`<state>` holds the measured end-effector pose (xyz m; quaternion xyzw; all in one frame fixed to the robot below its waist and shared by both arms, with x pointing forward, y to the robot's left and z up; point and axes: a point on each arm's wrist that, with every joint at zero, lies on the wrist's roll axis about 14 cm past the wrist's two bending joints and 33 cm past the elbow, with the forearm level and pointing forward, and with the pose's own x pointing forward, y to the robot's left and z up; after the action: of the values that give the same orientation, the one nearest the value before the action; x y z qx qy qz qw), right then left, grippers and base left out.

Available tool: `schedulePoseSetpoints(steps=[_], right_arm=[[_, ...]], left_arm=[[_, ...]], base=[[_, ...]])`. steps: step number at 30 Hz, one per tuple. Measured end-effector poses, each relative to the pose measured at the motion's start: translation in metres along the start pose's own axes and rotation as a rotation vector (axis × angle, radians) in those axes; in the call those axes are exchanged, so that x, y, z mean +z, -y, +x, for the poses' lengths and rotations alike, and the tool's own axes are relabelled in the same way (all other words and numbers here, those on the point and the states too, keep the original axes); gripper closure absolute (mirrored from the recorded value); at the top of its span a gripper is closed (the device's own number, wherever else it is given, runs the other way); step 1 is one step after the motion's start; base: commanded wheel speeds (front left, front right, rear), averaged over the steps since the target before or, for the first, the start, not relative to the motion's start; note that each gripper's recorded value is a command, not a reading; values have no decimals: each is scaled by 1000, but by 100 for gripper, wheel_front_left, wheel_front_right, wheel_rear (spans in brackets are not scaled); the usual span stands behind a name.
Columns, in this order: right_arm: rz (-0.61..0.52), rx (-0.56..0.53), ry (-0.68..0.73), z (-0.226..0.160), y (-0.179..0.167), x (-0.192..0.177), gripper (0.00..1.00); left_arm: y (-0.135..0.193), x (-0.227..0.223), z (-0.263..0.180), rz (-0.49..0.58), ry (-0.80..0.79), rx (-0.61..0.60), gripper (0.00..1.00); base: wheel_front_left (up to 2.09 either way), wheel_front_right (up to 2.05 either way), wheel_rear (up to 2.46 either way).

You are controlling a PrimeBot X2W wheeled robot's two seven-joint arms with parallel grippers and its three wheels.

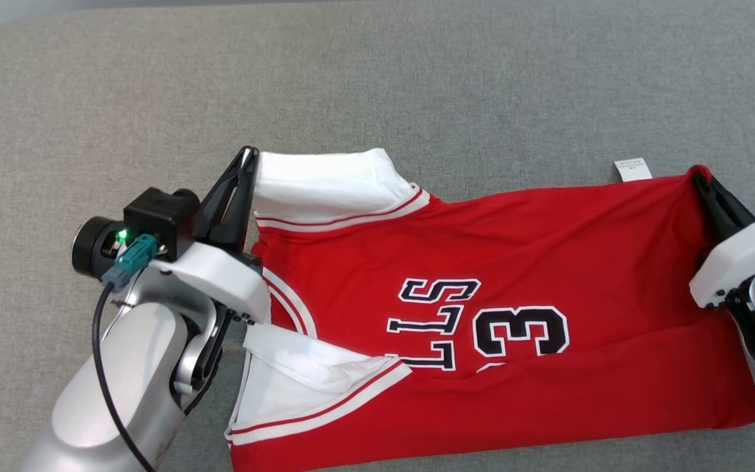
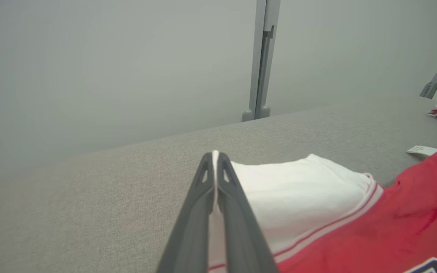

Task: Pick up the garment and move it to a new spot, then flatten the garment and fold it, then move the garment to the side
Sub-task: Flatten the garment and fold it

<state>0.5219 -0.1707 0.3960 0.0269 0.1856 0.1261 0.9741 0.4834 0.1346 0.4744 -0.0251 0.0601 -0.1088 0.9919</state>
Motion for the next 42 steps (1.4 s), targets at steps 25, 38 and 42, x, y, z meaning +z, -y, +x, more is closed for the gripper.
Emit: schedulePoseSetpoints(steps=[25, 38, 42], right_arm=[[-10, -11, 97, -46, 10, 14, 100], [-74, 38, 120, -59, -2, 15, 100], [-97, 62, 135, -68, -6, 15, 100]], left_arm=[[-31, 24, -70, -44, 40, 128, 100], [-23, 8, -85, -38, -16, 98, 100], [-16, 0, -95, -36, -46, 70, 100]], base=[[0, 0, 0], [0, 0, 0], [0, 0, 0]])
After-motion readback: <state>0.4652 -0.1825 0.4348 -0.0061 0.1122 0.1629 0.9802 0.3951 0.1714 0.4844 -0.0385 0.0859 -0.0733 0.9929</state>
